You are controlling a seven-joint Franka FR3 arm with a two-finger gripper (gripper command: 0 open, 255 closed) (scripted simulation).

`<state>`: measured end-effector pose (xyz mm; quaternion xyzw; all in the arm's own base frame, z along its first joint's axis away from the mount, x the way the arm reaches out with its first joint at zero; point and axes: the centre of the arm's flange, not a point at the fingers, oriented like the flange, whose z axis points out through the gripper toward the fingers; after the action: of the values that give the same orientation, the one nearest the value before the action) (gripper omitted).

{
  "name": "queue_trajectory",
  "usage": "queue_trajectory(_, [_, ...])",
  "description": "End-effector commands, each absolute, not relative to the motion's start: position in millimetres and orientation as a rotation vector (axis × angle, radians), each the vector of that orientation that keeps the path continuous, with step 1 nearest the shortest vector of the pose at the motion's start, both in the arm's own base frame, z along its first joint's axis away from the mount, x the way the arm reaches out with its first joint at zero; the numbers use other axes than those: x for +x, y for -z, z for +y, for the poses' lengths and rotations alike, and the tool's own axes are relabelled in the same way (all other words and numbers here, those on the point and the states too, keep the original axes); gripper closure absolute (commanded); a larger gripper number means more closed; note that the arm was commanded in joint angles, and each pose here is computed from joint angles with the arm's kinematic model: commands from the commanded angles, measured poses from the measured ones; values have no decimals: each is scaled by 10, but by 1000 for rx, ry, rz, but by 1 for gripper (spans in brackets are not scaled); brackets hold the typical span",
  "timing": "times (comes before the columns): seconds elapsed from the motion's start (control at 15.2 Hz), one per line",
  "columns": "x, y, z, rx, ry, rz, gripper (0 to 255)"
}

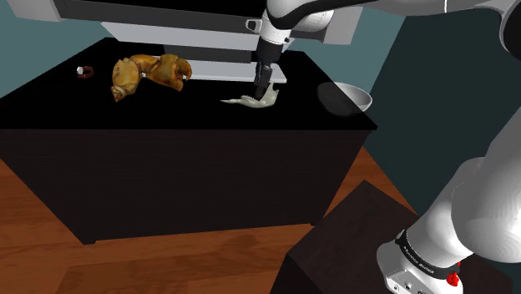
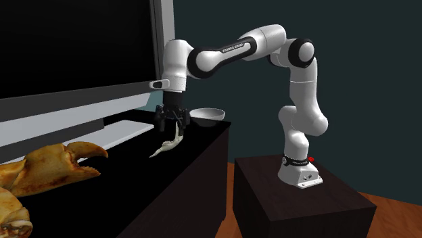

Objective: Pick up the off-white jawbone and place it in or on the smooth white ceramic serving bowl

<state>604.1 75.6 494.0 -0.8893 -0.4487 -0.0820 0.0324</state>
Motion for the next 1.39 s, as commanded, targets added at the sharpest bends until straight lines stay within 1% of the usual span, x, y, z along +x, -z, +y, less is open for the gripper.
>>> queue_trajectory(0.0, [6076, -4868, 790, -2727, 256, -1397, 0])
queue_trajectory(0.33, [6111, -4579, 830, -2727, 256, -1397, 0])
queue_trajectory(0.86, [6111, -4579, 830, -2727, 256, -1397, 0])
queue_trajectory(0.92, [6111, -4579, 830, -2727, 256, -1397, 255])
queue_trajectory(1.32, [6111, -4579, 830, -2727, 256, -1397, 255])
